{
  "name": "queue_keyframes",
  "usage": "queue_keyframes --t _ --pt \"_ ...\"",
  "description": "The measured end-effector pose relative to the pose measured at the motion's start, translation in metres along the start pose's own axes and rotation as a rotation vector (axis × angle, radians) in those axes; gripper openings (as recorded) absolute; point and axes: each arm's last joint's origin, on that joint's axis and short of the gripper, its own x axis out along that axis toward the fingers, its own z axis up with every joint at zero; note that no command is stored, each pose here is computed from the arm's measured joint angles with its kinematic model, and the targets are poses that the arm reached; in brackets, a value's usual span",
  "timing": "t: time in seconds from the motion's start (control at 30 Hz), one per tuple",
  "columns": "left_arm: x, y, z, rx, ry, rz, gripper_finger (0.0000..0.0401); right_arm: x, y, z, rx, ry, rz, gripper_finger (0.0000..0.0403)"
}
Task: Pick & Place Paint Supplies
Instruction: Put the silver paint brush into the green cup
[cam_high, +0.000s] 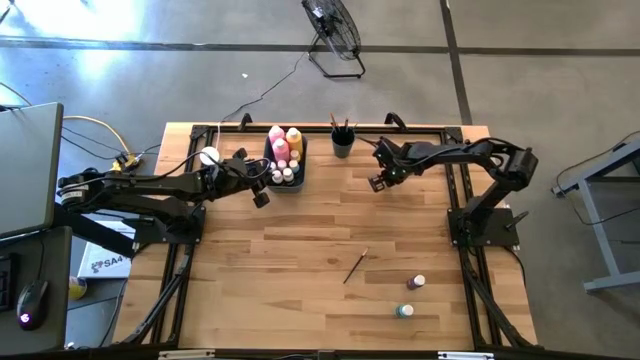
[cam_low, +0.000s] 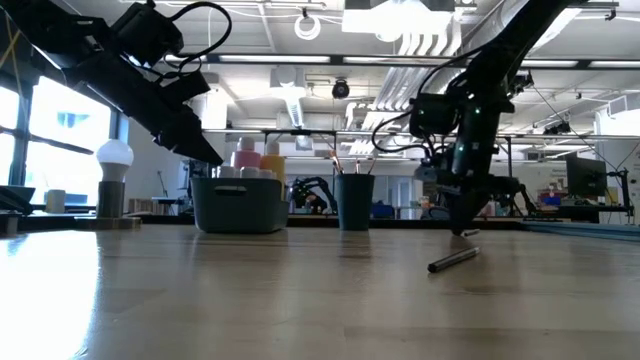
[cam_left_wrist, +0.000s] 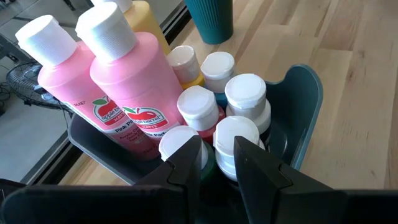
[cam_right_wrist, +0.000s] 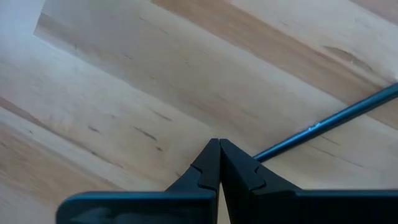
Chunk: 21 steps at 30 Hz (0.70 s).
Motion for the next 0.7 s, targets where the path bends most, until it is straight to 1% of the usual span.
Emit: queue_keyframes --t 0.27,0.43,0.53,0.67,0.7 --pt "0.000 0.000 0.000 0.000 0.000 0.000 0.0090 -0.001 -0.003 -0.007 -0.028 0.085 -0.009 0.0002" --pt "0.000 0.000 0.000 0.000 0.000 0.000 0.0090 -0.007 -0.006 -0.013 -0.051 0.123 -0.024 0.0002" --pt "0.000 0.000 0.000 0.000 0.000 0.000 0.0090 -0.015 -0.012 -0.020 -0.060 0.146 -0.089 0.0002" --pt "0.000 0.000 0.000 -0.001 0.000 0.000 0.0090 -0.026 -0.019 -0.025 -0.071 0.139 -0.197 0.0002" --pt "0.000 0.000 0.000 -0.001 0.000 0.000 0.0090 -0.028 -0.021 -0.026 -0.069 0.145 -0.210 0.0002"
